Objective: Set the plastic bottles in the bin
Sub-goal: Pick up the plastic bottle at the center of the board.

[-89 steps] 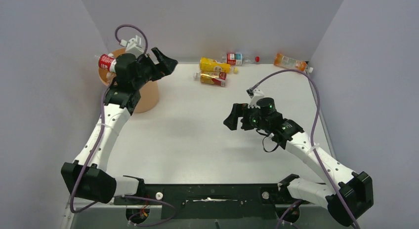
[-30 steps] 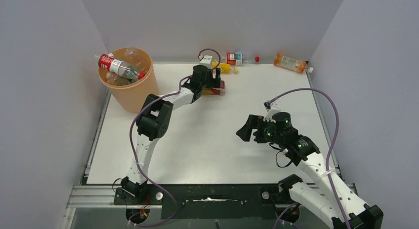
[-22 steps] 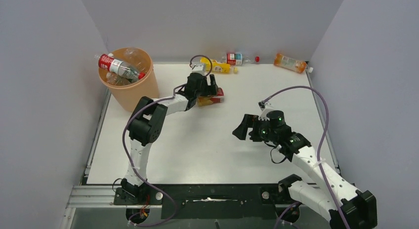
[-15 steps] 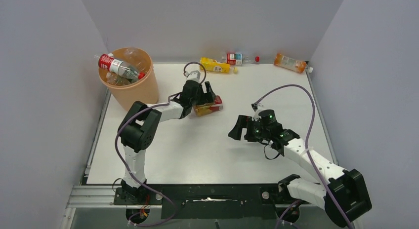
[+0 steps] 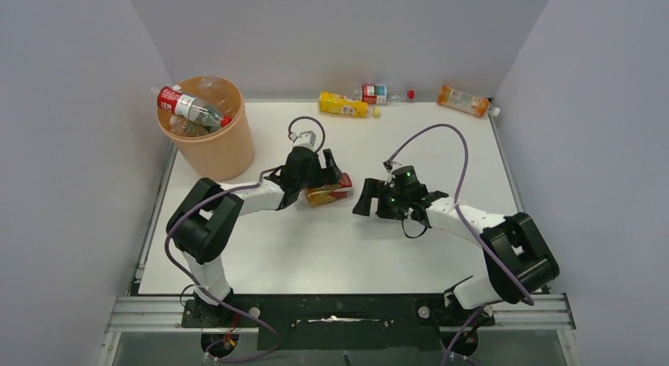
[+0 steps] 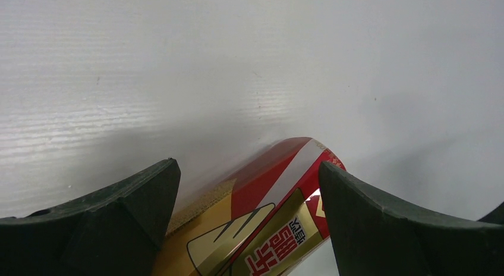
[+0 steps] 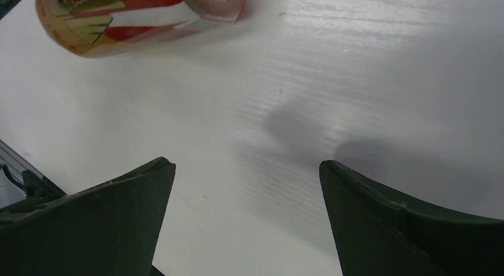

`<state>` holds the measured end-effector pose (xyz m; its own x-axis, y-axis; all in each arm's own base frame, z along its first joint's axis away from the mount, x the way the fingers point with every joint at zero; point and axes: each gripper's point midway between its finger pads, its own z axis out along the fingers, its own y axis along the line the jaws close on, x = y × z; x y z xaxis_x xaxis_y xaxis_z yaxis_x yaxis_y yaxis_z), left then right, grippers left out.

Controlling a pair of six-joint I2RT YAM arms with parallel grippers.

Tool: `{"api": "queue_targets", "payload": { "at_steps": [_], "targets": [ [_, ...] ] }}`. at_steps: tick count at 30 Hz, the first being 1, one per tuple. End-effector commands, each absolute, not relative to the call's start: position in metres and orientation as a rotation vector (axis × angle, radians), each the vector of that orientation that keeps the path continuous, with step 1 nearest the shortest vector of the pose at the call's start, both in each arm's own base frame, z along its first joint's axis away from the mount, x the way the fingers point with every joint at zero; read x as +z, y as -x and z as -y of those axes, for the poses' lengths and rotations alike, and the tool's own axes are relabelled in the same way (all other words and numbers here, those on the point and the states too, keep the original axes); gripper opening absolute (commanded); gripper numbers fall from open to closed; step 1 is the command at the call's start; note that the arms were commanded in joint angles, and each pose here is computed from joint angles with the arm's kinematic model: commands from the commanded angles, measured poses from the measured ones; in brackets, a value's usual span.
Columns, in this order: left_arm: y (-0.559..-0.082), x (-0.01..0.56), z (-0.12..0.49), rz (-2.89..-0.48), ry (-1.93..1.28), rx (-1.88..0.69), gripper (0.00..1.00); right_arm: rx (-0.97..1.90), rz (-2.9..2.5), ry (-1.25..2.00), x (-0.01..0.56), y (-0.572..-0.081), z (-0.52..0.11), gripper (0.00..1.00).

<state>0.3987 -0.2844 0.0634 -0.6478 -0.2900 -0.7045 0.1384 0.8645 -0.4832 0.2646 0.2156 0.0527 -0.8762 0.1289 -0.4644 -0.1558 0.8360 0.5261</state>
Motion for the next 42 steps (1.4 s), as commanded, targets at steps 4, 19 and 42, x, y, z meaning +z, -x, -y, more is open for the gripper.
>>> {"api": "queue_targets", "payload": {
  "at_steps": [4,19,42],
  "targets": [
    [-0.382,0.077,0.274,-2.185,0.084,-0.607,0.88,0.76,-2.424,0.015,0.064,-0.314,-0.234,0.98],
    [-0.369,0.108,0.262,-2.095,0.107,-0.679,0.89,0.727,-2.437,0.048,0.056,-0.365,-0.26,0.99],
    [-0.381,0.137,0.235,-2.11,0.038,-0.457,0.89,0.792,-2.38,0.146,0.074,-0.388,-0.268,0.98]
  ]
}}
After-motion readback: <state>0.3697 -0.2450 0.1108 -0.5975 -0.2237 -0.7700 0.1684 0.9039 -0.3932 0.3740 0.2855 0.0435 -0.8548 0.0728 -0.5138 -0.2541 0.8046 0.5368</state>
